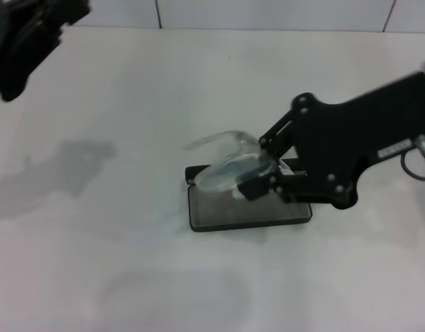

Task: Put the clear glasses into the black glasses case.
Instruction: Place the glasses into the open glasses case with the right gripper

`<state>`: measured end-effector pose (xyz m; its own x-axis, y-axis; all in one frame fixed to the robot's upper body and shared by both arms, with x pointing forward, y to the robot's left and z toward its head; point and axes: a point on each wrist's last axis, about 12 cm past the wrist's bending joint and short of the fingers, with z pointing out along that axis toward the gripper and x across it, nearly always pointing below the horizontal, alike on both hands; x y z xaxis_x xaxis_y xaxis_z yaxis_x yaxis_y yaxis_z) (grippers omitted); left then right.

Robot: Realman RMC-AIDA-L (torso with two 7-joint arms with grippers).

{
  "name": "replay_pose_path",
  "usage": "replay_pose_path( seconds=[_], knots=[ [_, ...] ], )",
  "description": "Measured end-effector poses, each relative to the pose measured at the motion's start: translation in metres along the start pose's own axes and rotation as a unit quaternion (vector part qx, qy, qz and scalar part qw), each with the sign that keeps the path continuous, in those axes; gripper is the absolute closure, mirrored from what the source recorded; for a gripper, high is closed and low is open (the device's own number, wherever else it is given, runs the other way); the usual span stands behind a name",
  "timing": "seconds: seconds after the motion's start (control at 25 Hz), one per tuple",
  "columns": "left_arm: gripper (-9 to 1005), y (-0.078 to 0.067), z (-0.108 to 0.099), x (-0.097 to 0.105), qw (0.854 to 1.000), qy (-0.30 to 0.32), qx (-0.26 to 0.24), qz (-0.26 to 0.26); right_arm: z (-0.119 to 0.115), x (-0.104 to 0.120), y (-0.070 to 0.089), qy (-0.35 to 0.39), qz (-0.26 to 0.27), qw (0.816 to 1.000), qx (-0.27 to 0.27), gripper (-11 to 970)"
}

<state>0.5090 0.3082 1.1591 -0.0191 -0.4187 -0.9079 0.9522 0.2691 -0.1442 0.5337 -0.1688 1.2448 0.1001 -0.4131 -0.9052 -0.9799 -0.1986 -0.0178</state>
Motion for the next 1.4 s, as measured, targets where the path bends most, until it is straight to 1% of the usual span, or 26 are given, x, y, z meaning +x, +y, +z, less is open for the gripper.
replay_pose_path(
  seconds=[0.04,0.08,0.16,0.2,0.32,0.4,0.56,0.72,0.8,0.88,1.16,1.4],
  knots=[
    [909,-0.001,-0.005,-0.001,1.000,0.002,-0.006,0.000,0.003,-0.007,-0.002,0.036,0.014,0.999,-0.005,840],
    [909,-0.002,-0.009,-0.001,1.000,0.003,-0.011,0.000,0.009,-0.019,-0.006,0.087,0.039,0.995,-0.010,840],
    [909,-0.003,-0.015,-0.002,1.000,0.004,-0.019,0.001,0.018,-0.032,-0.013,0.149,0.077,0.986,-0.013,840],
    [909,-0.004,-0.017,-0.002,1.000,0.004,-0.023,0.001,0.024,-0.039,-0.017,0.186,0.100,0.977,-0.016,840],
    [909,-0.006,-0.022,0.000,1.000,0.006,-0.030,0.000,0.042,-0.047,-0.027,0.269,0.146,0.952,-0.028,840],
    [909,-0.009,-0.027,0.001,0.999,0.005,-0.038,0.000,0.057,-0.051,-0.034,0.316,0.162,0.934,-0.032,840],
    [909,-0.012,-0.034,0.001,0.999,0.007,-0.047,0.000,0.087,-0.047,-0.046,0.397,0.180,0.900,-0.032,840],
    [908,-0.013,-0.038,0.001,0.999,0.009,-0.052,0.000,0.109,-0.040,-0.055,0.447,0.173,0.877,-0.017,839],
    [908,-0.014,-0.040,0.000,0.998,0.009,-0.056,0.002,0.116,-0.036,-0.058,0.459,0.166,0.873,-0.004,839],
    [908,-0.014,-0.042,0.000,0.998,0.011,-0.058,0.003,0.122,-0.032,-0.062,0.463,0.158,0.872,0.012,839],
    [908,-0.015,-0.049,-0.001,0.998,0.032,-0.060,0.005,0.126,-0.026,-0.065,0.463,0.157,0.872,0.025,839],
    [908,-0.018,-0.057,0.004,0.995,0.080,-0.057,-0.009,0.128,-0.019,-0.067,0.461,0.158,0.872,0.035,839]
  ],
)
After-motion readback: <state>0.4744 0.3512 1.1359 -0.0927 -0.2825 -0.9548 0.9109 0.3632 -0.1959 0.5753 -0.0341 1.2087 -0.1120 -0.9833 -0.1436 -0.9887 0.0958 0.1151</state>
